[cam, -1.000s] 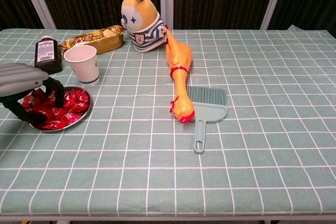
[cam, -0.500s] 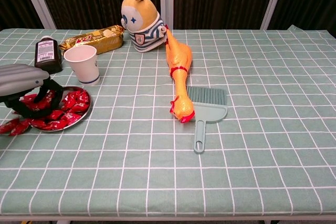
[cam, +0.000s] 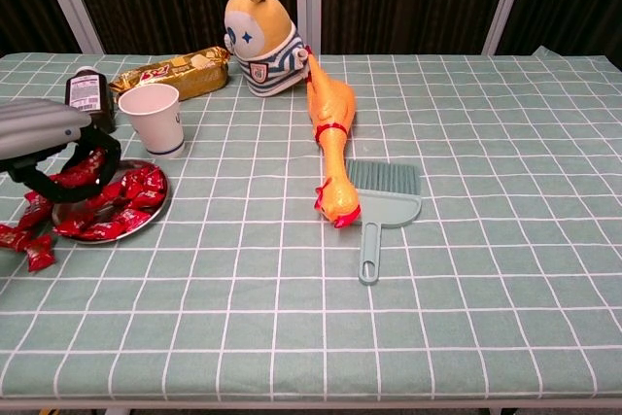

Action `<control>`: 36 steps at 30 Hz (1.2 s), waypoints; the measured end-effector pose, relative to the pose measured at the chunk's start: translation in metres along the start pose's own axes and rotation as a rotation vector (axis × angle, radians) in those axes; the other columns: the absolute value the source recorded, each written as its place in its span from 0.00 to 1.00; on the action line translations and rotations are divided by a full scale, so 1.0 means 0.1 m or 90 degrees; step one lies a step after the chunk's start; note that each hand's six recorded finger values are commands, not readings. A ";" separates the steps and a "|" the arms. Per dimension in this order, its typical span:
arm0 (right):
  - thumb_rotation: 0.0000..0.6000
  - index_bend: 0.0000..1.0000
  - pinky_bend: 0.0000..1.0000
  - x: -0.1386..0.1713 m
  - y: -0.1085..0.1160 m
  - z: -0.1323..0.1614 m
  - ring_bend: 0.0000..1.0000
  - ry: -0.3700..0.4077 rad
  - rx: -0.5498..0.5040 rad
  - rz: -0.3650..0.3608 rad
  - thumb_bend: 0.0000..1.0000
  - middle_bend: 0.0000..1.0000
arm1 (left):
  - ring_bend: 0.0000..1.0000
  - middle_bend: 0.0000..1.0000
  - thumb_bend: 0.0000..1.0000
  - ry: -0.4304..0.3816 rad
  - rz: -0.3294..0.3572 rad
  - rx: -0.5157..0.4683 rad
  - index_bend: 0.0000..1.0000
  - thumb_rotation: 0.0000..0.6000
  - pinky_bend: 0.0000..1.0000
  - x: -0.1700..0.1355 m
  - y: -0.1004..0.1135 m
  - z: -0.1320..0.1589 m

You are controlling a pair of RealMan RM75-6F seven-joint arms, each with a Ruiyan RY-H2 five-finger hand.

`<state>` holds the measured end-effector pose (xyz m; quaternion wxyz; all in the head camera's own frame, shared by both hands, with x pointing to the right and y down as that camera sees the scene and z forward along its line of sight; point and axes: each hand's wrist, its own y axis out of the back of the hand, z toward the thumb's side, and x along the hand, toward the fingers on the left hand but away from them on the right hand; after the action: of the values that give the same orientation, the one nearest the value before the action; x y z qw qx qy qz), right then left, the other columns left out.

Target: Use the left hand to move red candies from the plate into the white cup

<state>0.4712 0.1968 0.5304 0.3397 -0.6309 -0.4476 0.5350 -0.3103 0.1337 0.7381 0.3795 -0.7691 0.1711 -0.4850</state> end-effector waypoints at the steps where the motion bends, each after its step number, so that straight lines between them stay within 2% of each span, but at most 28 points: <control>1: 1.00 0.06 0.29 0.00 0.00 0.00 0.08 0.000 0.000 0.000 0.10 0.23 | 0.67 0.70 0.49 -0.001 0.007 0.000 0.65 1.00 0.96 0.01 0.05 0.01; 11: 1.00 0.06 0.29 0.01 0.01 -0.04 0.08 -0.004 -0.003 -0.001 0.10 0.23 | 0.67 0.70 0.49 -0.025 0.097 0.003 0.65 1.00 0.96 0.23 0.78 0.17; 15: 1.00 0.06 0.29 0.01 0.01 -0.07 0.08 -0.009 -0.003 -0.002 0.10 0.23 | 0.67 0.70 0.49 -0.026 0.105 0.007 0.65 1.00 0.96 0.37 0.95 0.20; 22: 1.00 0.06 0.29 0.01 0.01 -0.10 0.08 -0.016 -0.003 -0.002 0.10 0.23 | 0.67 0.70 0.49 -0.013 0.095 -0.004 0.65 1.00 0.96 0.61 1.04 0.21; 36: 1.00 0.06 0.29 -0.03 -0.03 -0.09 0.08 -0.017 -0.002 0.005 0.10 0.23 | 0.67 0.70 0.49 0.005 0.072 -0.118 0.65 1.00 0.96 0.79 0.93 0.16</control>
<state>0.4796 0.1952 0.5357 0.3307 -0.6262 -0.4502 0.5439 -0.2497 0.0295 0.7128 0.3327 -0.7882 0.2599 -0.4478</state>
